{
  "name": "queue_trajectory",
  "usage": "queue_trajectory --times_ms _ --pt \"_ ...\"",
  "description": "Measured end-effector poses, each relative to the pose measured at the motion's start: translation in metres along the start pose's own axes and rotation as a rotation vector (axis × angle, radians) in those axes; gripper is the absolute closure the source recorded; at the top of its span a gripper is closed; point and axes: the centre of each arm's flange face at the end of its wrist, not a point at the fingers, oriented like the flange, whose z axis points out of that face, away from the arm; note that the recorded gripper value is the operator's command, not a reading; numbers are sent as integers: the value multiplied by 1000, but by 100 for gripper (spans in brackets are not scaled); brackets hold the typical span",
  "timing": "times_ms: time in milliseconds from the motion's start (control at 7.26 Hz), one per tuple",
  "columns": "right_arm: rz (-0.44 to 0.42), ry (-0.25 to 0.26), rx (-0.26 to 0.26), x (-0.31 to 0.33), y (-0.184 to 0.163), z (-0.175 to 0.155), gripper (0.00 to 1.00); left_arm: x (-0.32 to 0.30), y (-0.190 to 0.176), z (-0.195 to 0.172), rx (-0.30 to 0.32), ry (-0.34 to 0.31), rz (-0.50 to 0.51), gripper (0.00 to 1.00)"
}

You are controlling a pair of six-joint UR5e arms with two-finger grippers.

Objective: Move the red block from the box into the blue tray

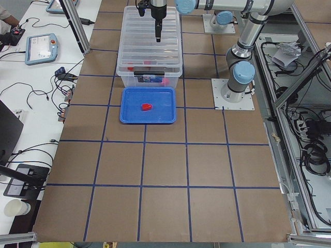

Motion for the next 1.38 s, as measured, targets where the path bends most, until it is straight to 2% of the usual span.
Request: queue_trajectory --times_ms 551,826,964,1101,1239,1377 --pt "-36 4 5 -25 6 -1 0 -1 -1 0 1 1 -1 0" --pt "-41 10 25 -26 5 -12 0 -1 -1 1 0 1 -2 0" --pt "-38 8 48 -24 6 -31 0 -1 -1 1 0 1 -2 0" --pt "-36 7 69 -22 19 -66 0 -1 -1 1 0 1 -2 0" --pt "-32 -2 80 -21 42 -104 0 -1 -1 0 1 2 -3 0" --pt "-25 -31 77 -22 70 -136 0 -1 -1 0 3 1 -2 0"
